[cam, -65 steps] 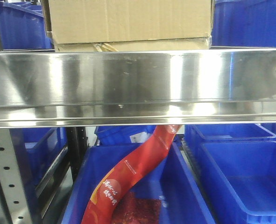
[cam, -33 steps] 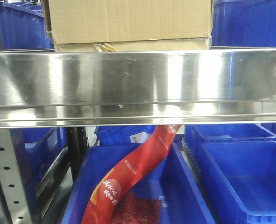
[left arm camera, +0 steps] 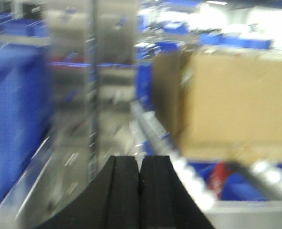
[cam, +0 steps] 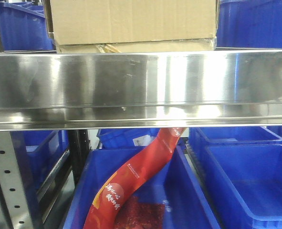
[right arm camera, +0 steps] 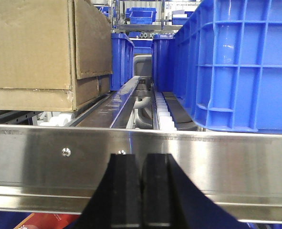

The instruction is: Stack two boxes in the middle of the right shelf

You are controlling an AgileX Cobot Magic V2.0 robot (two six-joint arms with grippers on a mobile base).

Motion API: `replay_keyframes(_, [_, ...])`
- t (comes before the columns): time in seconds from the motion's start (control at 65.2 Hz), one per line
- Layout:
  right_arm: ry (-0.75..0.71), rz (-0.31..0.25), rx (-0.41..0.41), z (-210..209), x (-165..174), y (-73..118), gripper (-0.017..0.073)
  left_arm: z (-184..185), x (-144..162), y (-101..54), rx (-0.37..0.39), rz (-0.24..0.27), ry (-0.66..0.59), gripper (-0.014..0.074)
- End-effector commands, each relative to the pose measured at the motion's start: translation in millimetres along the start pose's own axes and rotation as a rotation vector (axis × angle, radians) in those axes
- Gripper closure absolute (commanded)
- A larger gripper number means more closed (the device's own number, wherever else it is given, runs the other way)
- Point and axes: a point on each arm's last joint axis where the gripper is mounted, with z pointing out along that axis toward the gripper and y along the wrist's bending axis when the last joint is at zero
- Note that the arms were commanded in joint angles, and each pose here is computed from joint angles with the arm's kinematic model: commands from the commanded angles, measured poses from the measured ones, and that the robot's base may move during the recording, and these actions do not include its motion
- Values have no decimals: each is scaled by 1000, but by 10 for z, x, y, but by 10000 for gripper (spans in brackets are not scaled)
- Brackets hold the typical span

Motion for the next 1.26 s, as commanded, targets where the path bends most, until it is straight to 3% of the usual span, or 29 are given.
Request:
replay_keyframes(0.0, [-16,-9,3,-6,-4,-2,725,-87,186,39,-40,1,-12,693])
replay_keyframes(0.199, [-16,-9,3,-6,-4,-2,725,-250,584,80,-81,2,-49,693])
replay_keyframes(1.243, [-15,-9,3,-6,-4,-2,725,-262,594,80,-82,0,-50,693])
